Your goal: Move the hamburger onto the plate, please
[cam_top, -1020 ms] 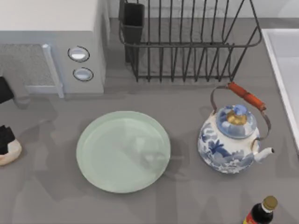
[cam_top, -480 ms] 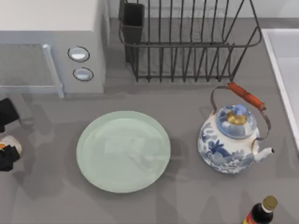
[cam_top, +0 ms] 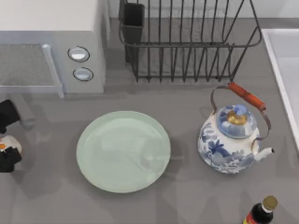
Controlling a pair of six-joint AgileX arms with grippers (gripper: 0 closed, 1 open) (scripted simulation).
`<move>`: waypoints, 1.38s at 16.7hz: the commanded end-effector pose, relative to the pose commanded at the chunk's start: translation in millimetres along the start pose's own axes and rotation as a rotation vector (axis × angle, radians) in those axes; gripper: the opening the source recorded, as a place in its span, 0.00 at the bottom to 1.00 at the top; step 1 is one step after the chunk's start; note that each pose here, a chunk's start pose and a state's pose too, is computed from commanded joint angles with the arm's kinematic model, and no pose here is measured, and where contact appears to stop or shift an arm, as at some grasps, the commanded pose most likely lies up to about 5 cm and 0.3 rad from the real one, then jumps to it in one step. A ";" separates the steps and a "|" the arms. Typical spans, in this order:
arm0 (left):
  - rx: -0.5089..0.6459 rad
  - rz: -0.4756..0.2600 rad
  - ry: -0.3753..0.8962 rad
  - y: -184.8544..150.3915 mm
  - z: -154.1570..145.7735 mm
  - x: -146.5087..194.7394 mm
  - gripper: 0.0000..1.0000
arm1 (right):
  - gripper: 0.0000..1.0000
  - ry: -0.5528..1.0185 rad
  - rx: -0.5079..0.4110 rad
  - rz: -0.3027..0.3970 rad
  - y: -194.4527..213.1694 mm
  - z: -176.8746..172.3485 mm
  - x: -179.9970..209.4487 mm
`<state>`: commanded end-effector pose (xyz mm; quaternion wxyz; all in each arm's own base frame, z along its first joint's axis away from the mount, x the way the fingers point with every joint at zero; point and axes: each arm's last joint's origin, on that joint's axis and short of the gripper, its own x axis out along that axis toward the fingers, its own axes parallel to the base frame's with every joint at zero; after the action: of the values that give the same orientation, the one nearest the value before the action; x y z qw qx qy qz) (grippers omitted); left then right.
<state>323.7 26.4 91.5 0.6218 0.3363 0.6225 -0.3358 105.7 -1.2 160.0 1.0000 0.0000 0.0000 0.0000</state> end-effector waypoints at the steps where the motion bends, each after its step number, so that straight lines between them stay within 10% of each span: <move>1: 0.000 0.000 0.000 0.0 0.0 0.0 0.92 | 1.00 0.000 0.000 0.000 0.0 0.0 0.0; 13: 0.000 0.000 0.000 0.0 0.0 0.0 0.02 | 1.00 0.000 0.000 0.000 0.0 0.0 0.0; 23: -0.009 -0.001 0.007 -3.2 -6.8 -22.4 0.00 | 1.00 0.000 0.000 0.000 0.0 0.0 0.0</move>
<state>317.4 30.3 113.9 0.6208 0.3345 0.6264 -0.3321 105.7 -1.2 160.0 1.0000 0.0000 0.0000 0.0000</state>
